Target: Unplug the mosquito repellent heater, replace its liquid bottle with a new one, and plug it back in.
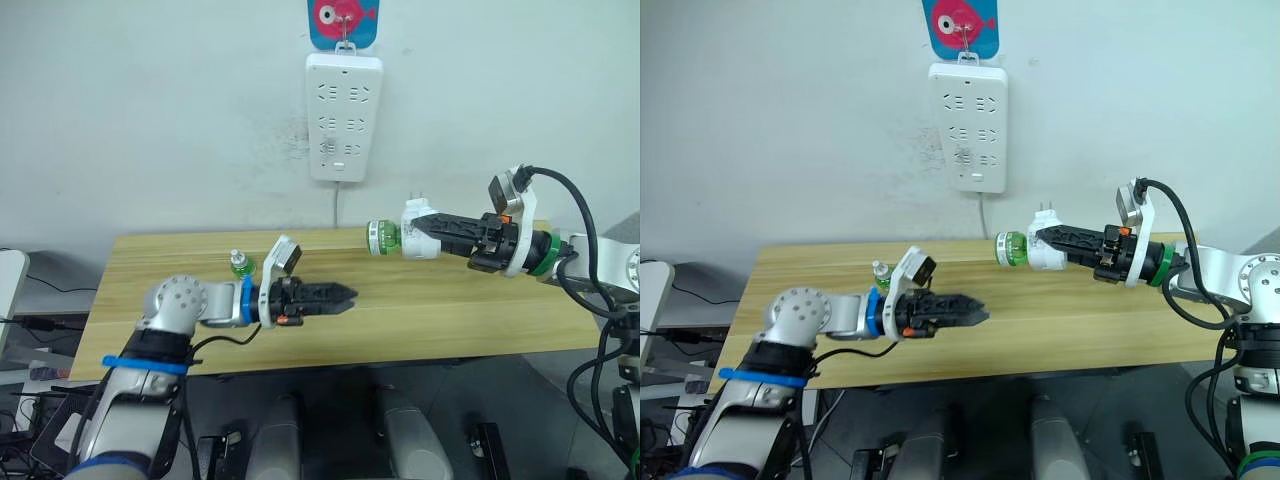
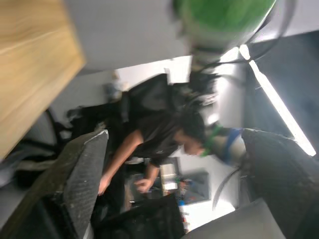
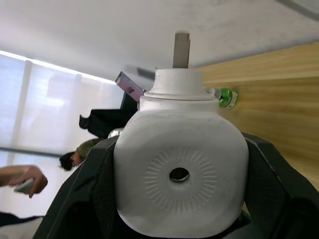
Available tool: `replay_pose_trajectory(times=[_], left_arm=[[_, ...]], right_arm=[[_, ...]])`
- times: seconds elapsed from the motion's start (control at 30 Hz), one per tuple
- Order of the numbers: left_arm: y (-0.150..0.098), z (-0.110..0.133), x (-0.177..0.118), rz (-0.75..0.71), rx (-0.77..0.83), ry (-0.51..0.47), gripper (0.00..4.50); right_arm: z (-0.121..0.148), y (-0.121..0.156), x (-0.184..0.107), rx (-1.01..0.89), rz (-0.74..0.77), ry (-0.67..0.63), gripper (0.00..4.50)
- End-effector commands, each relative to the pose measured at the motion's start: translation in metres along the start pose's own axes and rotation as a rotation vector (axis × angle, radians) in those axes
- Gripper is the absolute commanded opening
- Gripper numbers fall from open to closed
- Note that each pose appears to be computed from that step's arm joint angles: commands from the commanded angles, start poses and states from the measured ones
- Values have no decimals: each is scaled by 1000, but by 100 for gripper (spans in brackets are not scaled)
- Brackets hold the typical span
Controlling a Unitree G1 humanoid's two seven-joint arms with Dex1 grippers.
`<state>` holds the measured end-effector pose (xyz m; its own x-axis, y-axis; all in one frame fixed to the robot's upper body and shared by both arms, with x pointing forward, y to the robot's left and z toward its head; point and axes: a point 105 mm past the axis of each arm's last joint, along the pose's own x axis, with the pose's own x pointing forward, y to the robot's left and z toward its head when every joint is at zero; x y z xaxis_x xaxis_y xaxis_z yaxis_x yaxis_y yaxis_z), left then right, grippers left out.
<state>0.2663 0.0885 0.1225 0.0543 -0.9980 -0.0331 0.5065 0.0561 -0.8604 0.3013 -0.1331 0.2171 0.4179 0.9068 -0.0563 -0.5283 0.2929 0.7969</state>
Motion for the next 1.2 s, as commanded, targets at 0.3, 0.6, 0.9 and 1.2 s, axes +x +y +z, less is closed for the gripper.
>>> replay_pose_trajectory(times=[0.3, 0.6, 0.9, 1.2], left_arm=[[-55, 50, 20, 290, 2136, -125, 450], [-51, 58, 38, 193, 2432, -195, 450], [-52, 73, 51, 186, 2513, -229, 411], [-54, 74, 53, 155, 2466, -248, 226]], right_arm=[[4, 13, -2, -11, 65, -1, 298], [2, 16, 7, -6, 88, 13, 298], [-4, 19, 8, -21, 103, 31, 298], [-7, 20, 8, -26, 107, 38, 298]])
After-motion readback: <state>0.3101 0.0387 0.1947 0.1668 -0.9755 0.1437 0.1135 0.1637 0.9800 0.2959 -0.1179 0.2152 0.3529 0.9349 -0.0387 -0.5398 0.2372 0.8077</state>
